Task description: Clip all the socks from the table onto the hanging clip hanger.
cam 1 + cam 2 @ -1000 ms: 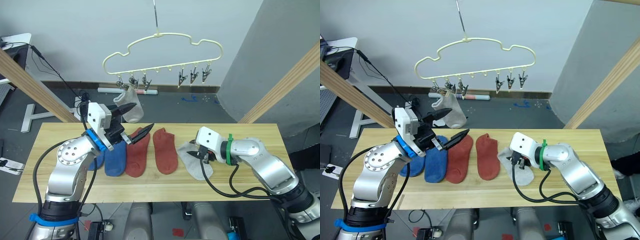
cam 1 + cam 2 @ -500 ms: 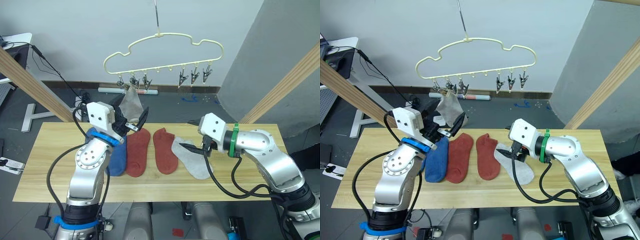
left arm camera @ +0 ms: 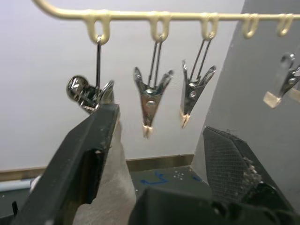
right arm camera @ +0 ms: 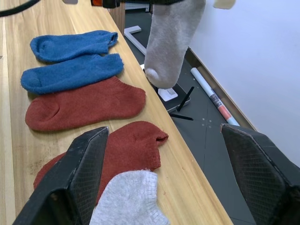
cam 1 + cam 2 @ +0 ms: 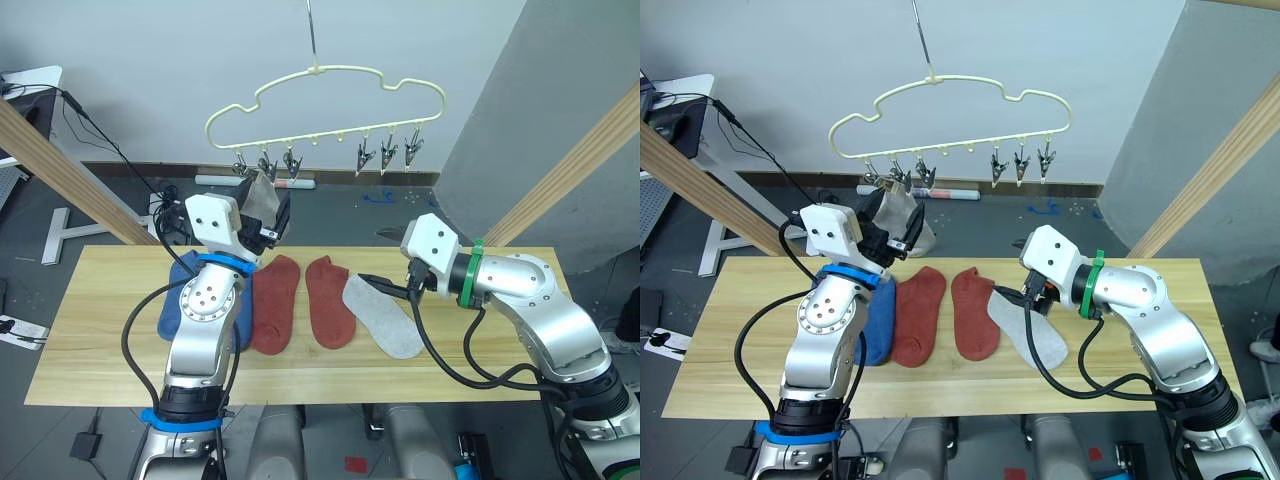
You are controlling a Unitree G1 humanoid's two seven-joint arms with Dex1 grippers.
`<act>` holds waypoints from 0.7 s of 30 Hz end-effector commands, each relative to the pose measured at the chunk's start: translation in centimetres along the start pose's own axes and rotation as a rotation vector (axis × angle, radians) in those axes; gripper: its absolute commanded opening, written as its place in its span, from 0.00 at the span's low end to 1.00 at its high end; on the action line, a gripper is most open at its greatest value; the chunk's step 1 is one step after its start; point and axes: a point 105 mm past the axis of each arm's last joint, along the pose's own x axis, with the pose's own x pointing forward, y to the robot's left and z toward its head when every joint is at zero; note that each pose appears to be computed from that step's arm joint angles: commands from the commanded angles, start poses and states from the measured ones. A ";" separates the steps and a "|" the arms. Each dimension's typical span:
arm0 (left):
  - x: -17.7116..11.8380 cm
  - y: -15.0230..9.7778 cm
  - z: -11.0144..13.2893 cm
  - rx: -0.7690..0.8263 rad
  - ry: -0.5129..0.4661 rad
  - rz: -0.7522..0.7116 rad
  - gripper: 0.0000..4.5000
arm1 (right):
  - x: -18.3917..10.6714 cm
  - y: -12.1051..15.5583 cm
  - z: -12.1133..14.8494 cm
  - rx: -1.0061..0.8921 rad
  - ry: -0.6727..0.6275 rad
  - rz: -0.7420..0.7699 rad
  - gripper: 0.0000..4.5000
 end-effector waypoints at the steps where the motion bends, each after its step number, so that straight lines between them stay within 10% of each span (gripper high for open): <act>1: 0.5 0.0 1.2 0.012 -0.053 0.021 0.74 | -0.5 -0.1 2.3 -0.038 -0.086 -0.011 0.89; 21: 2.9 1.0 3.5 0.017 -0.134 0.109 0.74 | -0.1 -1.1 4.2 -0.019 -0.198 -0.037 0.89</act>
